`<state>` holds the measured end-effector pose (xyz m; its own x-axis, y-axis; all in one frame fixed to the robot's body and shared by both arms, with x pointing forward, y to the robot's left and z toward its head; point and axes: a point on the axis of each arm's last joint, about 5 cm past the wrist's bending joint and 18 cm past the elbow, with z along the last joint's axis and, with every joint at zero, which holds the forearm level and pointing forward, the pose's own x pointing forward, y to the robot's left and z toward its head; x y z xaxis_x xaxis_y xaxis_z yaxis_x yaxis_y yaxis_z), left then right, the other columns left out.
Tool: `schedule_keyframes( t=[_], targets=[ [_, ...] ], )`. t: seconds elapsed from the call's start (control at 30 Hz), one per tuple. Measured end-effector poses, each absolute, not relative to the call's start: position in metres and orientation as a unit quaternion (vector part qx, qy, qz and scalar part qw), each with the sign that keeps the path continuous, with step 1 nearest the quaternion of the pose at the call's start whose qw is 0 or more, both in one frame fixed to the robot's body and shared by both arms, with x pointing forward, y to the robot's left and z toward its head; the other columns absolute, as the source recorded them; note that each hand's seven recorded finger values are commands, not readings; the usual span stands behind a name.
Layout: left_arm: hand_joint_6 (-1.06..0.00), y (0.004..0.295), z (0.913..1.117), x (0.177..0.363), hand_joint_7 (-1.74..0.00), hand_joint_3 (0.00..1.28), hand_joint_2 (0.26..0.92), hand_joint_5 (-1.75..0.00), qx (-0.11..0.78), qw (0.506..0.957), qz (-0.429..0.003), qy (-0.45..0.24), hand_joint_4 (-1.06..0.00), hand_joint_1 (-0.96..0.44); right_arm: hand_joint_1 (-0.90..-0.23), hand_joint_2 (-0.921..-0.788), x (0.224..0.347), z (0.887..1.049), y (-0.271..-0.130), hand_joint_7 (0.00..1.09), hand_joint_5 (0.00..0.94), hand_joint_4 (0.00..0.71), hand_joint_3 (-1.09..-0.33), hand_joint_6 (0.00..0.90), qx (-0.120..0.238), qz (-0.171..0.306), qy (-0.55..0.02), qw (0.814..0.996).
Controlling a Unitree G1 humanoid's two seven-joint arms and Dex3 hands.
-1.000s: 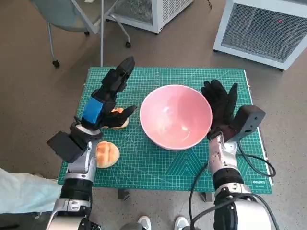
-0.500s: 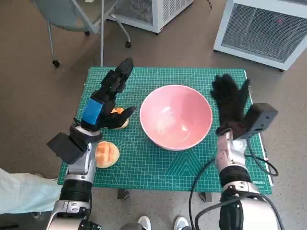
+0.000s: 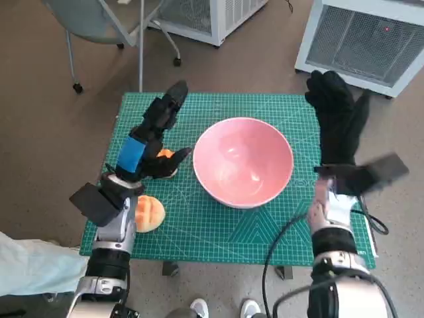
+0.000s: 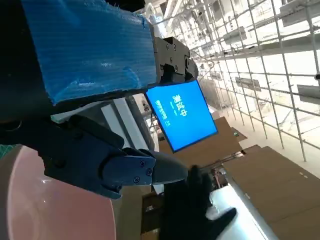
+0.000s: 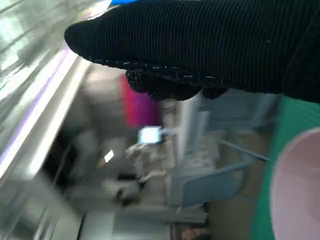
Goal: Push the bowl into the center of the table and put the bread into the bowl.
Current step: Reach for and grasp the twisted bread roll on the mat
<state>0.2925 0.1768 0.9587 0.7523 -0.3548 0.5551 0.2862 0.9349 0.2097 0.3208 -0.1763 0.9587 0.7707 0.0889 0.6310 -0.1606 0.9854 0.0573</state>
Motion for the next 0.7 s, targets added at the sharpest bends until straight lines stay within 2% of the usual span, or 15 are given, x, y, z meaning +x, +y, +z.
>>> schedule_keyframes(
  t=[0.13,0.23,0.43,0.7],
  targets=[
    [-0.16,0.174,0.959,0.293,-0.14,0.37,0.921,0.00,0.052,0.933,-0.175,-0.309,-0.15,-0.58,-0.665,-0.921,0.312,0.962,-0.181,0.52,0.000,0.186,-0.747,0.058,0.023,0.088,-0.364,0.927],
    [-0.16,0.172,0.960,0.293,-0.14,0.37,0.921,0.00,0.049,0.933,-0.177,-0.310,-0.15,-0.58,-0.685,-0.921,0.306,0.965,-0.183,0.55,0.000,0.184,-0.748,0.043,0.005,0.099,-0.383,0.919],
    [-0.16,0.168,0.962,0.294,-0.14,0.37,0.921,0.00,0.043,0.931,-0.186,-0.312,-0.15,-0.57,-0.718,-0.921,0.294,0.972,-0.187,0.57,0.001,0.185,-0.752,0.013,-0.041,0.121,-0.404,0.906],
    [-0.16,0.163,0.968,0.293,-0.14,0.37,0.921,0.00,0.041,0.924,-0.198,-0.324,-0.14,-0.57,-0.748,-0.921,0.285,0.973,-0.186,0.52,0.000,0.172,-0.778,0.000,-0.074,0.127,-0.396,0.907]
  ],
)
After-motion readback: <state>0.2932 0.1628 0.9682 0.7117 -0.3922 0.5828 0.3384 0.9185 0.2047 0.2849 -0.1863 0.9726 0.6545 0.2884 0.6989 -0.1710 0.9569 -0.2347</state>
